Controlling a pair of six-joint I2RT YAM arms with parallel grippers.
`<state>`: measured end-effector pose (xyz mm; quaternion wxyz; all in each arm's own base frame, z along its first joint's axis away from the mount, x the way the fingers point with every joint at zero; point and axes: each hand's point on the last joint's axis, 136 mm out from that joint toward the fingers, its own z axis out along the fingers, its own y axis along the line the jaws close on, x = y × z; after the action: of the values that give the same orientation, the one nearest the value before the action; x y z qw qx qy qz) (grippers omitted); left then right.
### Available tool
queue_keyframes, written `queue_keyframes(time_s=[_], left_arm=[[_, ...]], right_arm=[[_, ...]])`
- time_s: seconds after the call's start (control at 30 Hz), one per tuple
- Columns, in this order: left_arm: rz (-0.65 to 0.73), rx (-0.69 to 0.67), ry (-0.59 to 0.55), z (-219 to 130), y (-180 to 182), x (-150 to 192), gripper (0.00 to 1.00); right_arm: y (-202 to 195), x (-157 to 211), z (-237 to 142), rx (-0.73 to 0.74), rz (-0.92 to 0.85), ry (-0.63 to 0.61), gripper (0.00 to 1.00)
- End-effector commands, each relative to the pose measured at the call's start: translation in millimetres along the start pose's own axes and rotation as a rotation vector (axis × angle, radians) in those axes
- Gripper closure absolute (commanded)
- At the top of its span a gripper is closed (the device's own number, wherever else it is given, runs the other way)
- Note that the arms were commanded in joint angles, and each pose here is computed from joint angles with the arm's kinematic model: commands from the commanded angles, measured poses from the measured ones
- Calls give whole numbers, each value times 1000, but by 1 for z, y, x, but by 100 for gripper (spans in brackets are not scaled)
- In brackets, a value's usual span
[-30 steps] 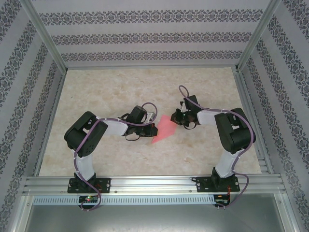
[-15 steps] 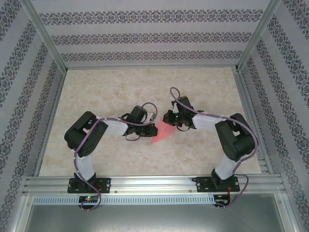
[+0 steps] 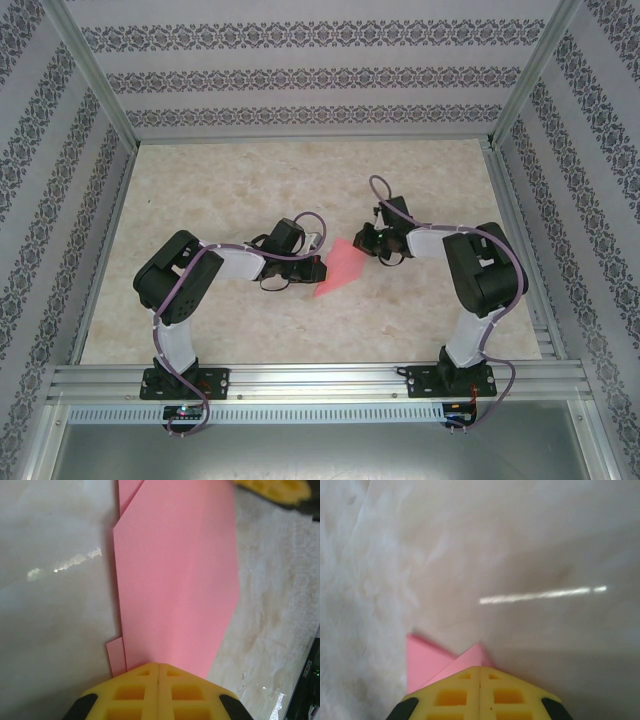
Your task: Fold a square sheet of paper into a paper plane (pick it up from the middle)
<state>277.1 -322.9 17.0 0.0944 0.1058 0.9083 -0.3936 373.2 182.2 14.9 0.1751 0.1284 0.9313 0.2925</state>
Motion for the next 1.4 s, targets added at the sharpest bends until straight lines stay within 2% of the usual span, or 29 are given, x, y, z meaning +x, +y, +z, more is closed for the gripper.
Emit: queue_keyframes(time_s=[0.0, 0.1, 0.2, 0.5, 0.77, 0.97, 1.1, 1.2, 1.37], left_arm=[[-145, -211, 211, 7, 67, 73, 100], [-145, -209, 209, 7, 66, 71, 100], [-141, -206, 203, 7, 65, 70, 100], [-138, -196, 190, 7, 61, 65, 100], [-129, -182, 178, 5, 56, 61, 100], [-90, -145, 149, 0, 36, 43, 100], [-41, -78, 77, -15, 4, 17, 97], [1, -20, -9, -32, -24, -5, 90], [12, 11, -64, -40, -37, -16, 86]], right_arm=[[-8, -34, -16, 78, 45, -131, 97], [26, -36, -35, 33, -5, -183, 98], [48, -19, -45, -19, -28, -183, 97], [70, 61, -18, -139, -44, 17, 97], [61, 84, 7, -134, -33, 124, 97], [27, 97, 15, -10, -16, 161, 97], [3, 101, 15, 76, -6, 165, 98], [-2, 102, 15, 85, 2, 168, 98], [-5, 104, 18, 94, 3, 176, 98]])
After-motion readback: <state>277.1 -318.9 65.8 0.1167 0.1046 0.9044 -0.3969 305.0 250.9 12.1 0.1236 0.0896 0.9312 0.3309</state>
